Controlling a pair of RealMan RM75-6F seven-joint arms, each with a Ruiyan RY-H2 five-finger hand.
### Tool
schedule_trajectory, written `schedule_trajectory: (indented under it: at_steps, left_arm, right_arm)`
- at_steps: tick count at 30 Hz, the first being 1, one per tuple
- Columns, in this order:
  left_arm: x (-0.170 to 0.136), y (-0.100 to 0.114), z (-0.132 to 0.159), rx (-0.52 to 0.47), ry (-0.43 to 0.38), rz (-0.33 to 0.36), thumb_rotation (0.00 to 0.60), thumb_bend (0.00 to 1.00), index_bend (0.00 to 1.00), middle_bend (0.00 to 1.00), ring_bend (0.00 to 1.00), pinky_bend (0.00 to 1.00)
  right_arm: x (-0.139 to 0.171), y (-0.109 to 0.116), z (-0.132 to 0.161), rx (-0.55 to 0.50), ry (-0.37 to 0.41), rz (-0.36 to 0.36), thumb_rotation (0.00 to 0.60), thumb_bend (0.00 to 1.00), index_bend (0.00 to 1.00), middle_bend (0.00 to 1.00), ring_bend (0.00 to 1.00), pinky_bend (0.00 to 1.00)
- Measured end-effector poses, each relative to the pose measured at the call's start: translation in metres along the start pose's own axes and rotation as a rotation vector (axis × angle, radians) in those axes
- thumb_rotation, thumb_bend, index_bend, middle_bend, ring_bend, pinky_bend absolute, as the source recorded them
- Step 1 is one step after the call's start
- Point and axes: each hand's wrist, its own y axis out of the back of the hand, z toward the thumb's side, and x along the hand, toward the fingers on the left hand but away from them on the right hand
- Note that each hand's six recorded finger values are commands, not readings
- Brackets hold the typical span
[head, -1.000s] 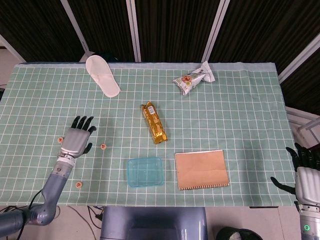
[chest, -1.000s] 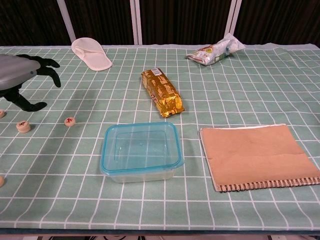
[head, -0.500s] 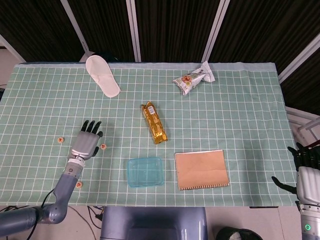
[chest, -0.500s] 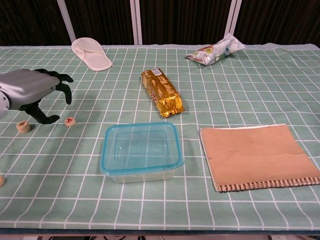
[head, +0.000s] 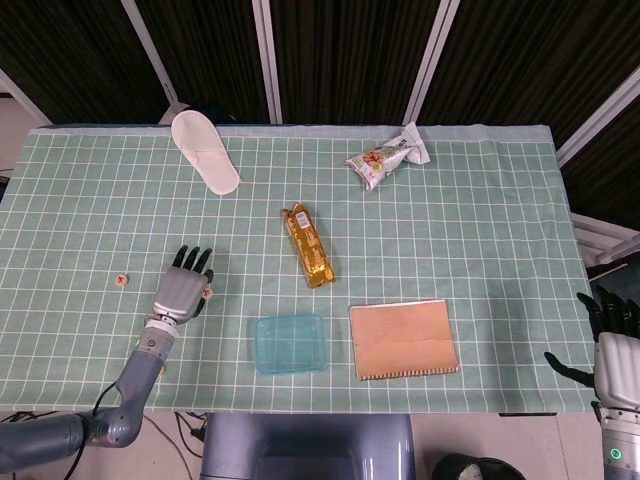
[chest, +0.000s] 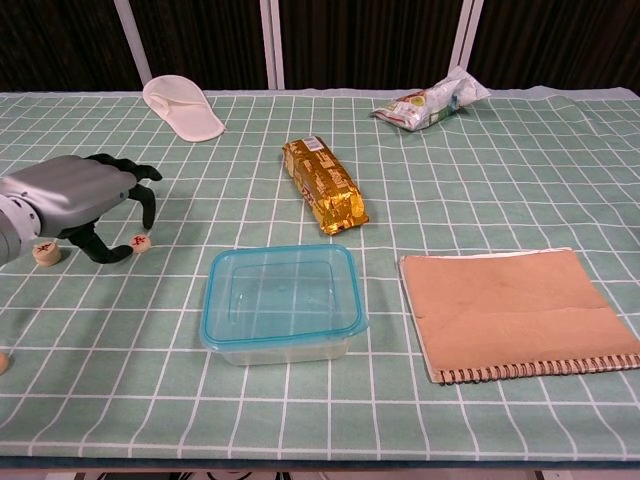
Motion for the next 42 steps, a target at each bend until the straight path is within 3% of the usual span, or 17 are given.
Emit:
schedule_trajectory:
  at_steps: [42]
  left_arm:
    - [0.0013, -0.0014, 0.0035, 0.019, -0.002, 0.014, 0.6, 0.35, 0.49, 0.06, 0.0, 0.06]
  right_arm:
    - [-0.0007, 0.0001, -0.0016, -0.003, -0.019, -0.004, 0.6, 0.2, 0.15, 0.07, 0.07, 0.0]
